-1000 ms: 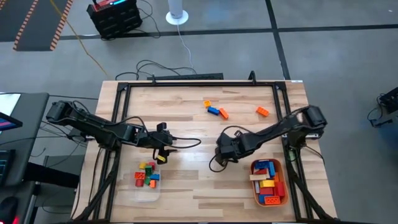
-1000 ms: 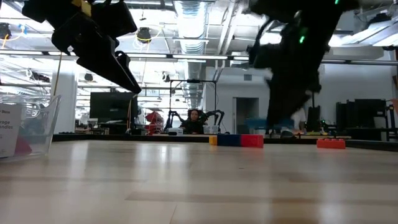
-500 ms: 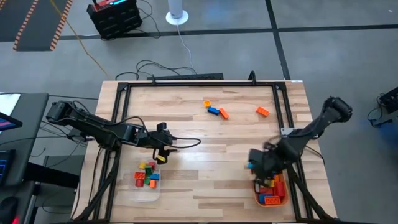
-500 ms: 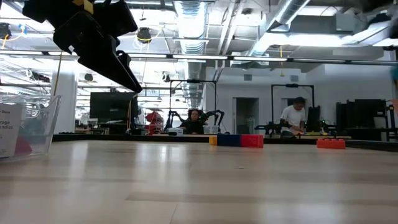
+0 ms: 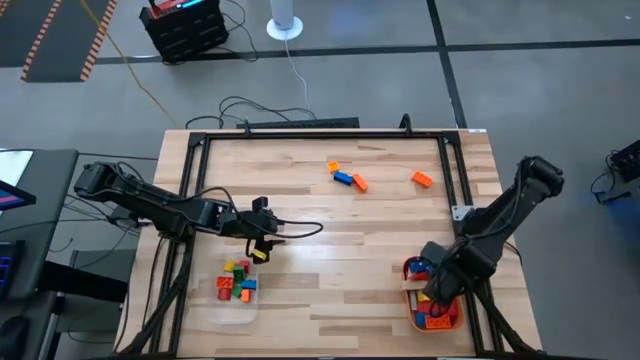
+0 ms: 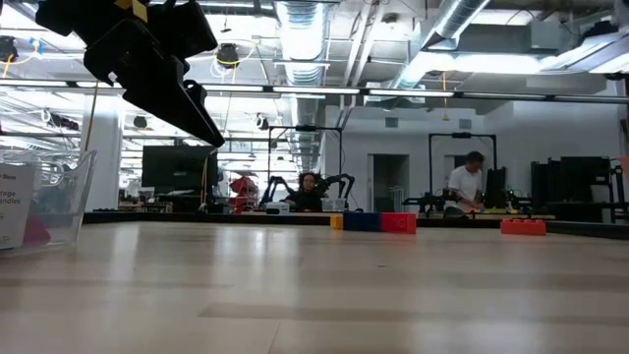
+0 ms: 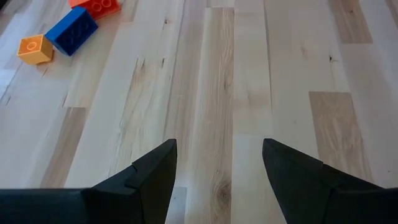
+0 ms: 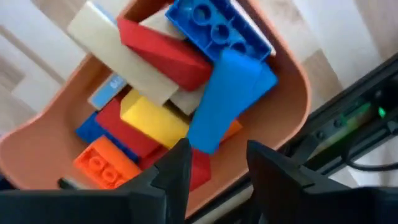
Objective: Sort blocks by size
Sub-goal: Put the large blue block into the orange bin, then put the large orange game piece into the orange bin
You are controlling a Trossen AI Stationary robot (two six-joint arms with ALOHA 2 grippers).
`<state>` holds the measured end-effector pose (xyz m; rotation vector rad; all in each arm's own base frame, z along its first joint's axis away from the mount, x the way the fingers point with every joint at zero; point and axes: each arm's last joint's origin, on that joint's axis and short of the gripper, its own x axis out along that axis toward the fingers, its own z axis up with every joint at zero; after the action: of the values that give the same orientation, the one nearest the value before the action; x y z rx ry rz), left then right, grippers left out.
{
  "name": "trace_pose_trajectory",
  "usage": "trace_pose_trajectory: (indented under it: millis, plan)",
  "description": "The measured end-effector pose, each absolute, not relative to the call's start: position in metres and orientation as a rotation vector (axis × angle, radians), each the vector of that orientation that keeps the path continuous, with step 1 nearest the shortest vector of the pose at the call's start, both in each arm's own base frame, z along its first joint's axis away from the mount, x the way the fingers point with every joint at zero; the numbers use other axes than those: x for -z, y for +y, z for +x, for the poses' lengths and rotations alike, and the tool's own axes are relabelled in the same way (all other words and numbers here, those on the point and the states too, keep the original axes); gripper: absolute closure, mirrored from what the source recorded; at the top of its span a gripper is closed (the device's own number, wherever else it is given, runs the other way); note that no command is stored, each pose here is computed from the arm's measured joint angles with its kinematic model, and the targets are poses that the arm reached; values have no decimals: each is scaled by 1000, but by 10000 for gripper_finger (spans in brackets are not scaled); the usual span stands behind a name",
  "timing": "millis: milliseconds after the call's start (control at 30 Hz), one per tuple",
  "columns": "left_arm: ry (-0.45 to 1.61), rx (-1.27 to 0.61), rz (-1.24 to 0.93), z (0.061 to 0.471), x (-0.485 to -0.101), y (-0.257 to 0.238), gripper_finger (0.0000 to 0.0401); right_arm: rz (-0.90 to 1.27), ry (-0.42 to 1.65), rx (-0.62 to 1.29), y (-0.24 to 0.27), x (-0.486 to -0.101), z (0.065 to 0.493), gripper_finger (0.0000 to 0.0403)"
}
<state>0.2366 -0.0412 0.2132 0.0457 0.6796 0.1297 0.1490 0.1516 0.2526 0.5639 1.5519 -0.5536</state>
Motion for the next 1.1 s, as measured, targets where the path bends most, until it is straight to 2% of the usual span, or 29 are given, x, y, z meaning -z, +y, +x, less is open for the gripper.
trace_pose_trajectory:
  millis: [167,367,500,667,767,1000,1100]
  plan:
    - [680,-128,50,237,-213,-41,171,537,1530,564,136,-266,154,213]
    - [681,-132,54,237,-213,-40,171,125,1272,789,92,-265,166,216]
    - [686,-133,54,237,-213,-40,171,23,1345,848,53,-248,177,216]
    - [709,-131,68,235,-211,-39,171,162,1423,761,-2,-209,176,217]
    - [718,-131,72,235,-211,-39,171,253,1403,769,-32,-195,167,217]
    - [727,-138,80,234,-210,-36,171,446,1352,872,-91,-200,150,211]
    - [727,-154,74,235,-210,-33,171,525,1358,860,-108,-199,144,198]
